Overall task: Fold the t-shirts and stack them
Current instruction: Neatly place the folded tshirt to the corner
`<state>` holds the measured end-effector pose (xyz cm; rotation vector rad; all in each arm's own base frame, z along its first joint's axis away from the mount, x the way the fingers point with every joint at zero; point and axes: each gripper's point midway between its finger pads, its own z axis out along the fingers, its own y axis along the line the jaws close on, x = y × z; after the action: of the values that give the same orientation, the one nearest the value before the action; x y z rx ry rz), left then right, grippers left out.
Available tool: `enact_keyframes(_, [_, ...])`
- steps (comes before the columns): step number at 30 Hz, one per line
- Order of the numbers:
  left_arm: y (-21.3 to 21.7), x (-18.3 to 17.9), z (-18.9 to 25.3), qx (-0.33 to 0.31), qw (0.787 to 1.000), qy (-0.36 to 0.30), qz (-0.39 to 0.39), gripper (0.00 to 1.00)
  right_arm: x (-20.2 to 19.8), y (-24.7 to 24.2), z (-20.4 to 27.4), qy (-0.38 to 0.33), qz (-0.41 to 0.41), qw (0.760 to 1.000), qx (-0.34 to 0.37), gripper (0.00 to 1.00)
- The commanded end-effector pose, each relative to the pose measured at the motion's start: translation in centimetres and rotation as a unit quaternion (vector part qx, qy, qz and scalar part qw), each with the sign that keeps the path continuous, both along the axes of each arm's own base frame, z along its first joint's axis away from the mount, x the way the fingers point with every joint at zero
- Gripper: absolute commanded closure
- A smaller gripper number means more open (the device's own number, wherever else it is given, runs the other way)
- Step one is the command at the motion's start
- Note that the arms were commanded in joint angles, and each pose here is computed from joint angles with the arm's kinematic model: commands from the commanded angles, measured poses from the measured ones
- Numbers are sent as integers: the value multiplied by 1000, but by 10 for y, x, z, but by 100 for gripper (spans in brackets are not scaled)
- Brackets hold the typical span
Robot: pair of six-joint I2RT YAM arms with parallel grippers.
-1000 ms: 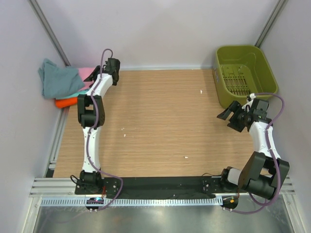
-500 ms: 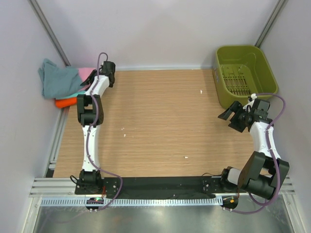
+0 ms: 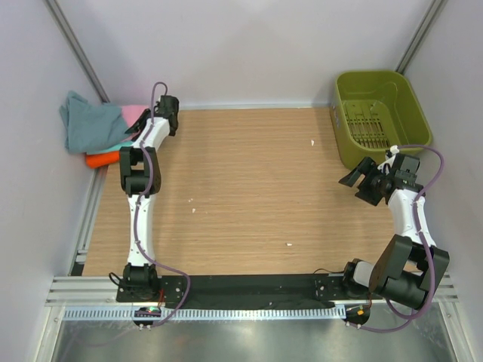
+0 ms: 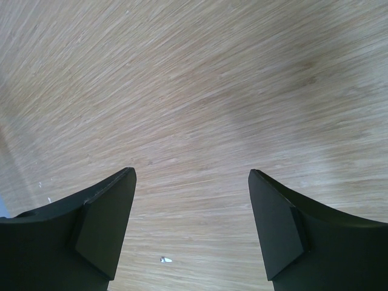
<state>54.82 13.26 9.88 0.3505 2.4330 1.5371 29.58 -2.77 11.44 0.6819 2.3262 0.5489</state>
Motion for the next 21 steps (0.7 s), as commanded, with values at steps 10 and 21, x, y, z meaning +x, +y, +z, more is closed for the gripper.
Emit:
enact_keyframes(10, [-11,2,69,8,997,-74,-3,50,8,-6,6,-22,1,1000,-14,19])
enact_keyframes(21, [1,11,54,20,998,-65,6,50,4,-7,6,-23,0,1000,-19,19])
